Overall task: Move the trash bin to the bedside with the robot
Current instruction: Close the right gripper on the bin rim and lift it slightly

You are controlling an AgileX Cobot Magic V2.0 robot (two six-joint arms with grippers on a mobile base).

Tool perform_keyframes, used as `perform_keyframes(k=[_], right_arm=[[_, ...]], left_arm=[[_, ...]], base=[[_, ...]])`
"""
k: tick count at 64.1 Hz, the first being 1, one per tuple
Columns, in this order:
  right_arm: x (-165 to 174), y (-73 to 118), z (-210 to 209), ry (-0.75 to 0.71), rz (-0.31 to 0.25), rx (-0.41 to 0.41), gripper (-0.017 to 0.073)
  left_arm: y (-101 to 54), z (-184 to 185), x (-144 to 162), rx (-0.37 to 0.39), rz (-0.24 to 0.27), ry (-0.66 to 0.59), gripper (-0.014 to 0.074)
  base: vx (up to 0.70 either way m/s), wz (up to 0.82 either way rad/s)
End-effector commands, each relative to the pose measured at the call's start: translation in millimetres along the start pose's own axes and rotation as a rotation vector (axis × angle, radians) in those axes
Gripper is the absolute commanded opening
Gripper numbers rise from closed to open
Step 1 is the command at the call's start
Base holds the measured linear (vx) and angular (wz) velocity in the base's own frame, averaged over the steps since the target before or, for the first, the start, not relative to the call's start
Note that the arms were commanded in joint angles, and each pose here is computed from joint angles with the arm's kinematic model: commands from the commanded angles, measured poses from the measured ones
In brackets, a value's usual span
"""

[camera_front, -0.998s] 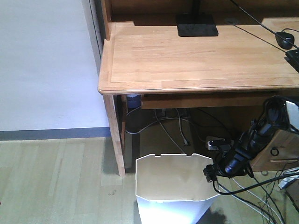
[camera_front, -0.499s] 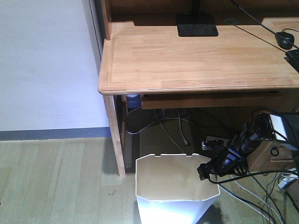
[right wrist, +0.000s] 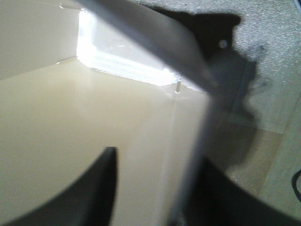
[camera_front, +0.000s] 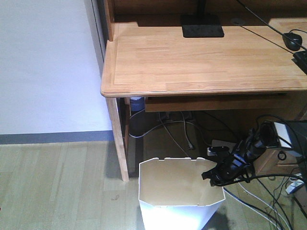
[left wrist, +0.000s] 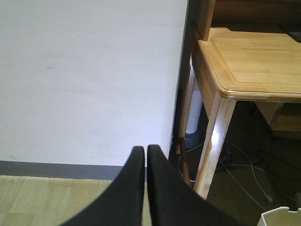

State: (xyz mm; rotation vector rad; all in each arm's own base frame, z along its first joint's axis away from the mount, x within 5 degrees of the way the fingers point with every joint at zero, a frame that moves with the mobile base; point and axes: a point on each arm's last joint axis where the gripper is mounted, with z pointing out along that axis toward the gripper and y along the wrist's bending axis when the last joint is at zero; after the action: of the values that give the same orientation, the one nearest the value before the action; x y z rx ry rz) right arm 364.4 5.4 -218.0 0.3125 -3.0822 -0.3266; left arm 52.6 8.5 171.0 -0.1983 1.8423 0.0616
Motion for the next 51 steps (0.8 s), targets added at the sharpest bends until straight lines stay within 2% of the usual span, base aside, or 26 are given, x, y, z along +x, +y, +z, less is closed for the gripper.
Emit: perform_keyframes(k=[1,2,14,28,31,34,43,51], right_arm=[[-19.0,-2.5,-24.7,-0.041,0.005,-0.017,0.0006],[-18.8,-3.2,-24.9,-0.040,0.010,-0.019,-0.0017],[-19.6,-14.3,-36.3,-0.051,0.066,-0.058,-0.0010],[-21.1,-30.4,-68.8,-0.147,0.128,-0.148,-0.0008],[-20.3,-31.1,-76.5,-0.178,0.112,-0.150,-0.0006],[-15.4,-30.2,-83.0,-0.203,0.120,-0.158,-0.0006],[-5.2,-18.6,-105.5,-0.258,0.029,-0.164,-0.0005],[5.8,-4.8,-124.2,-0.285,0.021,-0.215,-0.0005]], left_arm=[[-0.8,-0.8,-5.4,0.011,-0.006,-0.076,-0.0006],[-0.8,-0.8,-5.4,0.011,-0.006,-0.076,-0.0006],[-0.8,-0.8,-5.4,0.011,-0.006,-0.076,-0.0006],[-0.8,-0.8,-5.4,0.011,-0.006,-0.076,-0.0006],[-0.8,-0.8,-5.4,0.011,-0.006,-0.076,-0.0006],[-0.8,-0.8,-5.4,0.011,-0.006,-0.076,-0.0006],[-0.8,-0.8,-5.4,0.011,-0.006,-0.076,-0.0006],[-0.8,-0.8,-5.4,0.011,-0.006,-0.076,-0.0006]], base=[[0.00,0.00],[0.00,0.00],[0.00,0.00],[0.00,0.00],[0.00,0.00],[0.00,0.00],[0.00,0.00],[0.00,0.00]])
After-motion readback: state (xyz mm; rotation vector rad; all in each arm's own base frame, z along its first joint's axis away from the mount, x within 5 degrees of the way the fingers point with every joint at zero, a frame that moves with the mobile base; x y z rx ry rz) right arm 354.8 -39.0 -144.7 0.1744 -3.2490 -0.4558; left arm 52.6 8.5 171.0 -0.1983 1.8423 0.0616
